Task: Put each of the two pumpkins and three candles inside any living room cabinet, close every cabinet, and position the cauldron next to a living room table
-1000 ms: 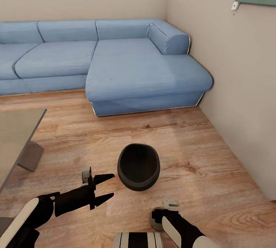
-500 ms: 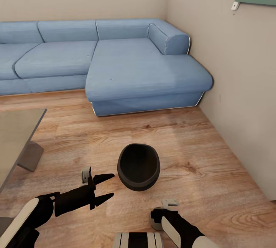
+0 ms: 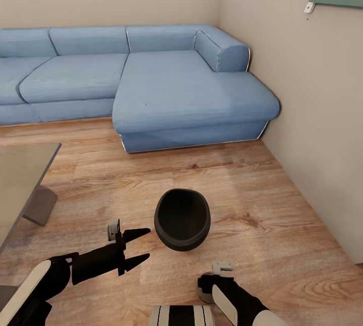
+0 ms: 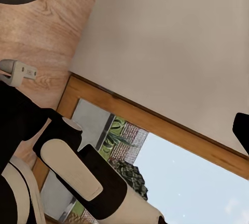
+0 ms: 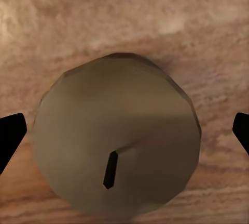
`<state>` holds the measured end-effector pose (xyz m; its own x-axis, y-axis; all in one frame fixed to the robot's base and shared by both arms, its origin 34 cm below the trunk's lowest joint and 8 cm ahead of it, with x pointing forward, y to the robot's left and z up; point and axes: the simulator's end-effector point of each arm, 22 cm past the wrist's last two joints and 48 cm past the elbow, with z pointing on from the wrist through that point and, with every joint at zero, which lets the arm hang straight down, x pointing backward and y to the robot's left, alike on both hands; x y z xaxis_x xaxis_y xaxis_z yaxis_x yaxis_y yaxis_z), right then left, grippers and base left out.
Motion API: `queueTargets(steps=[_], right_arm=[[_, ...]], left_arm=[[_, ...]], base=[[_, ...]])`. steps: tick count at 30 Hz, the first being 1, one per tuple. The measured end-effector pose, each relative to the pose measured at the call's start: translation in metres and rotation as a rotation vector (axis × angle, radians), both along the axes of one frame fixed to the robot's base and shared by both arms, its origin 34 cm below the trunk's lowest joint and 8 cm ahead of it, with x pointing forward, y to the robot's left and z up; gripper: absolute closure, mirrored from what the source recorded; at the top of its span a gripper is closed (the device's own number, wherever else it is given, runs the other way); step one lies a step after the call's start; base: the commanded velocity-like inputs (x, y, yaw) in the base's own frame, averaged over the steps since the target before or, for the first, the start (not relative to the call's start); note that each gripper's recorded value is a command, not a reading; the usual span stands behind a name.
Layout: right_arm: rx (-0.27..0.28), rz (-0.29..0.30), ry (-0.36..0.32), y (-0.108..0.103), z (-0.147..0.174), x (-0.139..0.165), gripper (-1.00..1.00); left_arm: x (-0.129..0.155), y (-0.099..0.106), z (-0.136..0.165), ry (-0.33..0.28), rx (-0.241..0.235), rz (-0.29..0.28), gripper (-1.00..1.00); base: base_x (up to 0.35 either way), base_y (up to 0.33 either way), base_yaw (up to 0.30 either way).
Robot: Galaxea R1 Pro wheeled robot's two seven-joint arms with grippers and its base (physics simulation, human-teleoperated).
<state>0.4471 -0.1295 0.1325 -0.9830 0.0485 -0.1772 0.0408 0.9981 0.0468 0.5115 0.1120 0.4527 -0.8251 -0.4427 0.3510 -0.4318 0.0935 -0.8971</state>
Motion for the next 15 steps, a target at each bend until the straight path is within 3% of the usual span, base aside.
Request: queueTargets(steps=[5, 15], right_arm=[[0.034, 0.009, 0.001, 0.008, 0.0, -0.001, -1.0], [0.041, 0.009, 0.027, 0.009, -0.009, -0.01, -1.0]], left_arm=[[0.0, 0.0, 0.0, 0.0, 0.0, 0.0, -1.0], [-0.002, -0.001, -0.011, 0.025, -0.001, -0.002, -1.0]], base=[[0.0, 0.0, 0.0], [0.0, 0.0, 0.0]])
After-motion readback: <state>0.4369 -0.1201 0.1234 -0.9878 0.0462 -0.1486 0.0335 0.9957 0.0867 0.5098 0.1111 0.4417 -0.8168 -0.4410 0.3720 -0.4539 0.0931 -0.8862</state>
